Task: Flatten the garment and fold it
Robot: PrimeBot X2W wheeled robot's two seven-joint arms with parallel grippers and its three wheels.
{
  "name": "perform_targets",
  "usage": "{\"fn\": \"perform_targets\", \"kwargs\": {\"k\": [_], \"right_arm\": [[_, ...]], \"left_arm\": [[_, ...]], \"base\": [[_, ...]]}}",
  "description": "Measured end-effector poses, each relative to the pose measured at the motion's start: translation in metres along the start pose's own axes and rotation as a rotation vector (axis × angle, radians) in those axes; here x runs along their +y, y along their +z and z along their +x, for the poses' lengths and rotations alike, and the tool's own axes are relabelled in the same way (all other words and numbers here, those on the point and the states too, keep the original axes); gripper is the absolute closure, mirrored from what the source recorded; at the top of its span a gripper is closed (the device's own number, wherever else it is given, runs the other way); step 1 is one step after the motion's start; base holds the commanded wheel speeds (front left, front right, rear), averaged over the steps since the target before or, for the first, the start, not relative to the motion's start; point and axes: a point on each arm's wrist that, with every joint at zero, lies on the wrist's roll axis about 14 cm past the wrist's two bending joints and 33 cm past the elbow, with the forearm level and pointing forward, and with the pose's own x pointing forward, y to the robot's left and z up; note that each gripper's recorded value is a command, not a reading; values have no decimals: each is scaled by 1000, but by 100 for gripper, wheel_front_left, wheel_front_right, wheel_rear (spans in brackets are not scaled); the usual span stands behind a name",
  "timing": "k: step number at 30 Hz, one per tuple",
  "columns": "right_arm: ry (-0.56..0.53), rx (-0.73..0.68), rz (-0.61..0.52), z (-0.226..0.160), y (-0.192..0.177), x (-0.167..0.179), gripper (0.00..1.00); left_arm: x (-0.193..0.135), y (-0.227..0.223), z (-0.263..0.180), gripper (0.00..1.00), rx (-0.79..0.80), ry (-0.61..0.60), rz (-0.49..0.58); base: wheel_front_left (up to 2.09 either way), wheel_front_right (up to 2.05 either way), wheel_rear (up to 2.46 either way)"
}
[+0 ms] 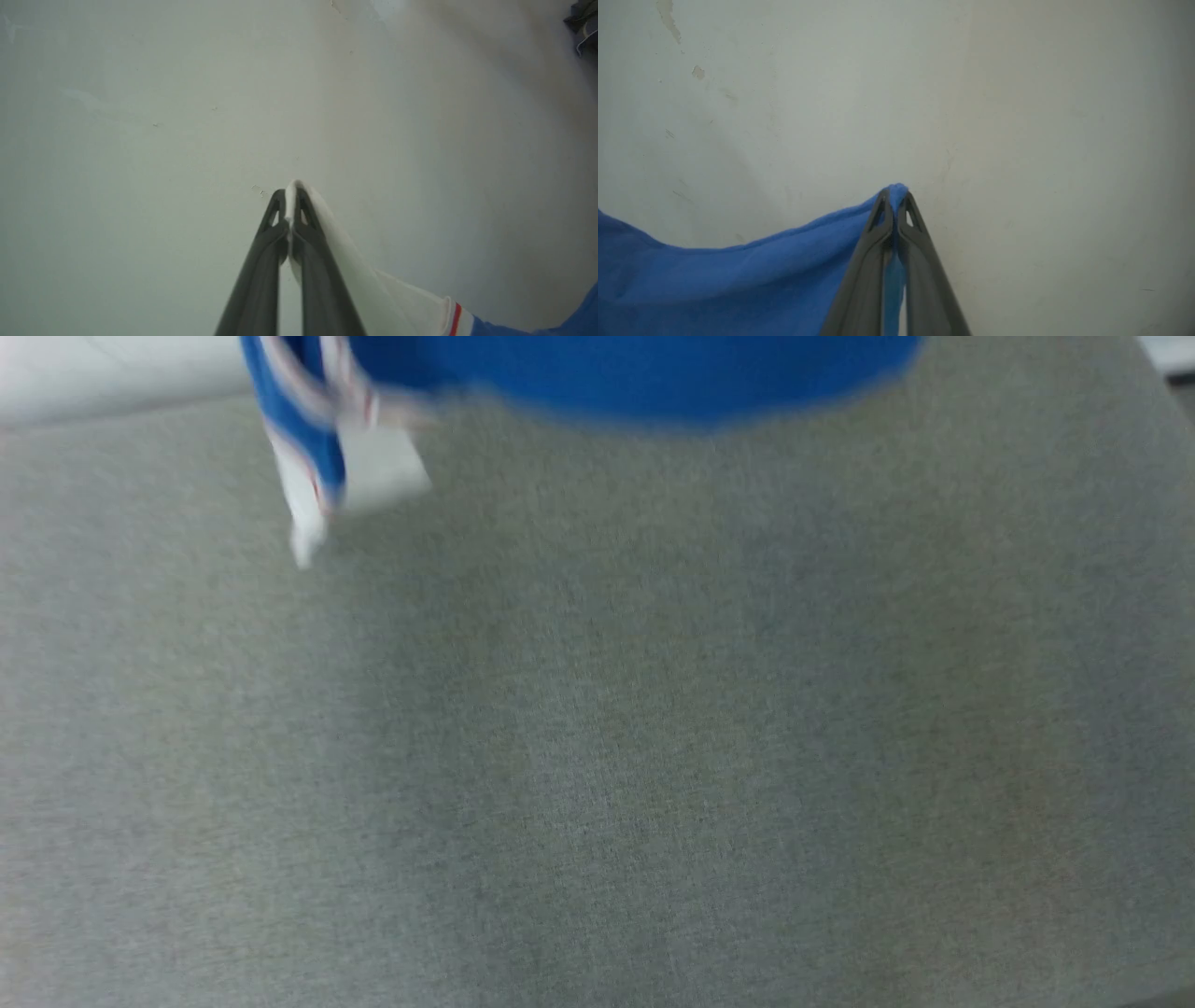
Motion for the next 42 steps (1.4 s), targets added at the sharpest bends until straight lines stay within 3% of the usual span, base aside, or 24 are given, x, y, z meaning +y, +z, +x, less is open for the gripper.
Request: {"fn": "perform_targets", "kwargs": {"k": [4, 9, 18, 25, 30, 35, 42], "right_arm": [[-4, -19, -43, 24, -19, -3, 100], [43, 80, -75, 44, -93, 12, 100], [164, 243, -47, 39, -222, 35, 100], [258, 337, 48, -14, -277, 49, 100], [223, 422, 118, -75, -298, 31, 100], [162, 509, 186, -138, -312, 22, 100], [67, 586, 261, -210, -318, 20, 100]], "left_arm": [[-12, -18, 15, 100, -65, -22, -21], [-40, -96, 9, 100, -1, -83, -85], [-125, -224, -56, 100, 151, -265, -244], [-166, -253, -134, 100, 262, -389, -354], [-194, -245, -190, 100, 346, -407, -449], [-217, -239, -257, 100, 494, -372, -519], [-225, -230, -336, 100, 721, -188, -648]], "base": [[0, 0, 0], [0, 0, 0], [0, 0, 0], [0, 0, 0], [0, 0, 0], [0, 0, 0], [0, 0, 0]]}}
